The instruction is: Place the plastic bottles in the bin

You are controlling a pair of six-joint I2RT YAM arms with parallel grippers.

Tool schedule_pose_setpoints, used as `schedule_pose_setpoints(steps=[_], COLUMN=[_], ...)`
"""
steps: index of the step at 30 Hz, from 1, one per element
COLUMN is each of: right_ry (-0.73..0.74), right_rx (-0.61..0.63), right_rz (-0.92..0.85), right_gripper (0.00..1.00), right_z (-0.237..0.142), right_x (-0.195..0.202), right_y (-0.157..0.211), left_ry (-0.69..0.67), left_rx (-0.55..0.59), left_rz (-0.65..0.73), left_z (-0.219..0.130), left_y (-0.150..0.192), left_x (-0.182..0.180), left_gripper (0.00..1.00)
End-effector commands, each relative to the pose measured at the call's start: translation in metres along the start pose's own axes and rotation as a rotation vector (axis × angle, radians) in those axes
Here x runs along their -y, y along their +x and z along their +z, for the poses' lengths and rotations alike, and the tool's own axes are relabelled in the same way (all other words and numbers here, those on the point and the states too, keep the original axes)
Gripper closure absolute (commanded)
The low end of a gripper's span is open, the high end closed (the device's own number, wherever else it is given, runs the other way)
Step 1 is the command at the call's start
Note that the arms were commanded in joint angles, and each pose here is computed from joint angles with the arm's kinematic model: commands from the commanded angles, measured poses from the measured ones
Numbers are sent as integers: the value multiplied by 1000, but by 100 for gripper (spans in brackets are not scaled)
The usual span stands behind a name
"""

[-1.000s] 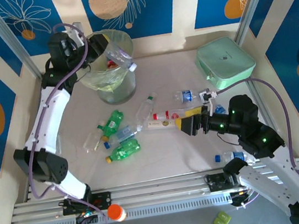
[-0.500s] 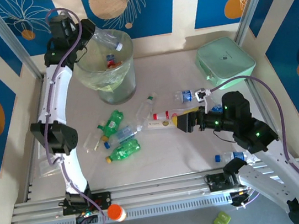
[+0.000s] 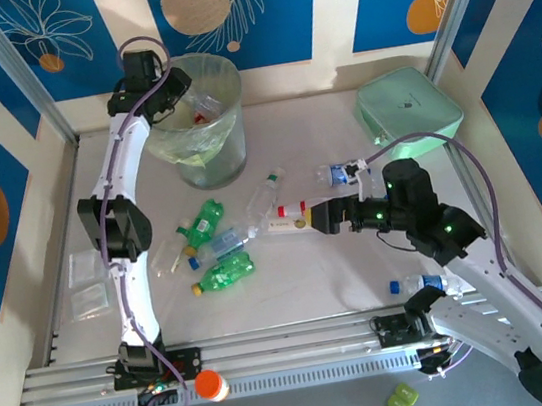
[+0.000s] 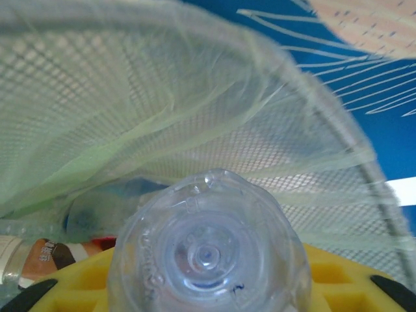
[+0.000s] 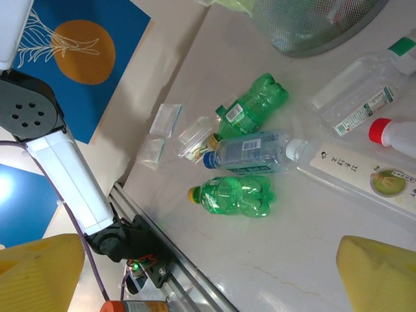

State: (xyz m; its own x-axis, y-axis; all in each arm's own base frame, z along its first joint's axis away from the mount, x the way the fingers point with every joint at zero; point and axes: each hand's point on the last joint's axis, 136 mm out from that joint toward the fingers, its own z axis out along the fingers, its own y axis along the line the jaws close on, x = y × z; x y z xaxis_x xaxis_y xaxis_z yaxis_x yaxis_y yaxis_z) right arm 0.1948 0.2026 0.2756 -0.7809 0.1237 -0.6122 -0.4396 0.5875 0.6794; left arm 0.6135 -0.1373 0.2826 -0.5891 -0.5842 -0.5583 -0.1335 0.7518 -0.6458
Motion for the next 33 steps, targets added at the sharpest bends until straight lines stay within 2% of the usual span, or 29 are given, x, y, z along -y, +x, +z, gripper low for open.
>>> schedule_pose_setpoints(steps=[1, 5, 8, 15, 19, 22, 26, 28, 30, 33], right_ry=[22, 20, 19, 76, 208, 281, 207, 310, 441, 576], right_rx=[12, 2, -3, 26, 62, 133, 170, 156, 158, 170], right_rz=[20, 30, 23, 4, 30, 72, 117, 169, 218, 282], right_gripper=[0, 0, 0, 0, 1, 1, 1, 0, 0, 1], right_z=[2, 6, 5, -5, -20, -42, -57, -62, -68, -77], right_x=[5, 3, -1, 2, 22, 37, 32, 51, 76, 101], right_y=[-5, -10, -14, -18, -20, -26, -30, -25, -18, -11], left_ry=[15, -3, 4, 27, 40, 57, 71, 78, 100, 138], left_rx=[-32, -48, -32, 41, 69, 83, 94, 104, 111, 70], left_rz=[78, 98, 107, 151, 179, 195, 192, 165, 129, 98], left_z=[2, 8, 1, -34, -61, -86, -124, -143, -165, -189], left_y=[12, 18, 12, -9, -18, -21, -20, -15, -7, 15], left_x=[8, 2, 7, 28, 40, 51, 61, 59, 59, 60], left_gripper=[52, 35, 25, 20, 20, 19, 21, 21, 16, 14])
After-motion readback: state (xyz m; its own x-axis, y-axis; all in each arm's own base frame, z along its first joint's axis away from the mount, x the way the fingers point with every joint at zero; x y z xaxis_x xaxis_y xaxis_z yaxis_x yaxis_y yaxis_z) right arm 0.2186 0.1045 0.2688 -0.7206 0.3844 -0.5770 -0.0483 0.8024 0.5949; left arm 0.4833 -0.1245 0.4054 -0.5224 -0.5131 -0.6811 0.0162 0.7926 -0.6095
